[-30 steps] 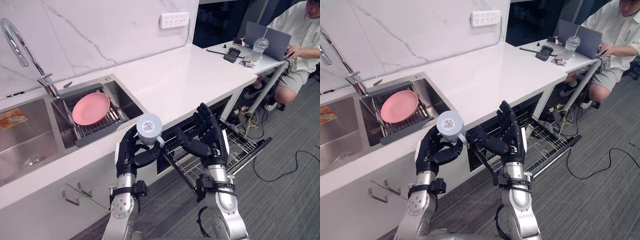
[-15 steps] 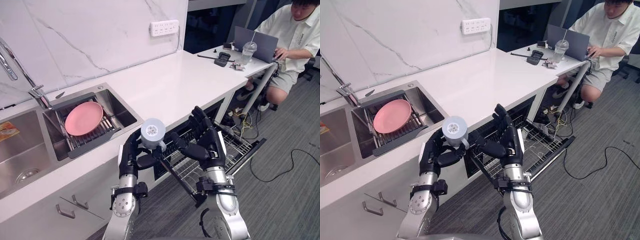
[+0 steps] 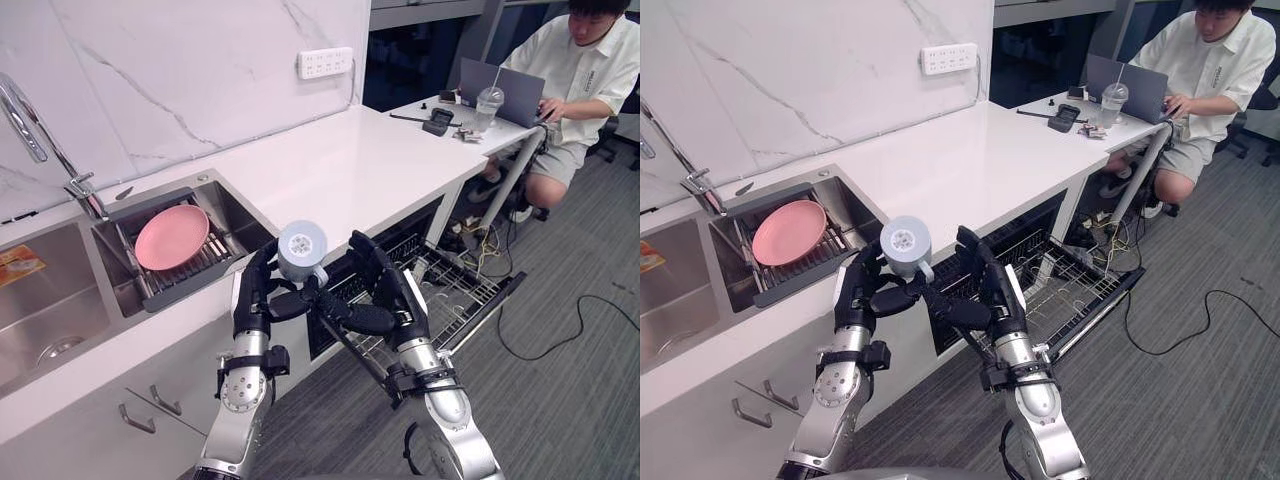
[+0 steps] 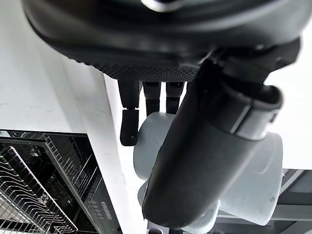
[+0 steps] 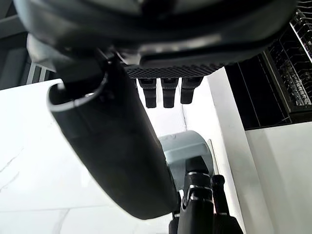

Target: Walk over to the sink, pick up the cup, carry it to the dishwasher, place the cup inside the dishwasher, then close the dishwasher door

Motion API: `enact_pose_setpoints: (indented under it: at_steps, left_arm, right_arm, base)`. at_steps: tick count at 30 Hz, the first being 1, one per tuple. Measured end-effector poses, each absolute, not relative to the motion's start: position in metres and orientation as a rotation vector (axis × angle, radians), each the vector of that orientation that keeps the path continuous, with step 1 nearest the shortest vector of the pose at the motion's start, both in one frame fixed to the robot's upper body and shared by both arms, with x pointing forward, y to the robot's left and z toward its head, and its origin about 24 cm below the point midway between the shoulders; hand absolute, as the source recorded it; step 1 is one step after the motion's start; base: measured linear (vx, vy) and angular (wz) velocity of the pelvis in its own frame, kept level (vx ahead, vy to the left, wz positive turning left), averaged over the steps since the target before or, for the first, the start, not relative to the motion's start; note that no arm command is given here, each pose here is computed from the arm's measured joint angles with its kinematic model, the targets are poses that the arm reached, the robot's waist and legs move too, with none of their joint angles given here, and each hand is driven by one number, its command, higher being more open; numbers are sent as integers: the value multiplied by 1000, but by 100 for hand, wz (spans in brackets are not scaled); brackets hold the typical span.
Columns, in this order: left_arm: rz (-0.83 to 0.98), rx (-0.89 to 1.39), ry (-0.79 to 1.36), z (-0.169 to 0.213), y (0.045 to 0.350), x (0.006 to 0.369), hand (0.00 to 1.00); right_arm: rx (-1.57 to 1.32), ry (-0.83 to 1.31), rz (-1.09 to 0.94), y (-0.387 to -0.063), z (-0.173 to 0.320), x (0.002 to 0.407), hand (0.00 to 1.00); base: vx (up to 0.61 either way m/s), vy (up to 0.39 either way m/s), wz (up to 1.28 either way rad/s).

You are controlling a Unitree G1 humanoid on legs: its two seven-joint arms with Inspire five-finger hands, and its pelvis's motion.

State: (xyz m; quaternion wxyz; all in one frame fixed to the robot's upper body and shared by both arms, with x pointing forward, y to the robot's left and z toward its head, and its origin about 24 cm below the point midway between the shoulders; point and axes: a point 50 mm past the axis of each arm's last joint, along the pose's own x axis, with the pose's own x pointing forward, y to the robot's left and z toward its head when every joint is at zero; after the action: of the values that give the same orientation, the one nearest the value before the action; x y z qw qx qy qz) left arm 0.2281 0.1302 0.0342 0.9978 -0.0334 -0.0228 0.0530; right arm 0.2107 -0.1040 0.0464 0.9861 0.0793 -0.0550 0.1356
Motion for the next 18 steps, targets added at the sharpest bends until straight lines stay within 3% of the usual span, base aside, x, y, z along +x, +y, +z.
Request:
enact_pose_setpoints:
  at_steps: [18]
  left_arm:
    - [-23,-53,-68,40,108,236,30]
  right_arm:
    - [123,-156,267,-103,56,227,90]
  base:
    - [-11,-4,4]
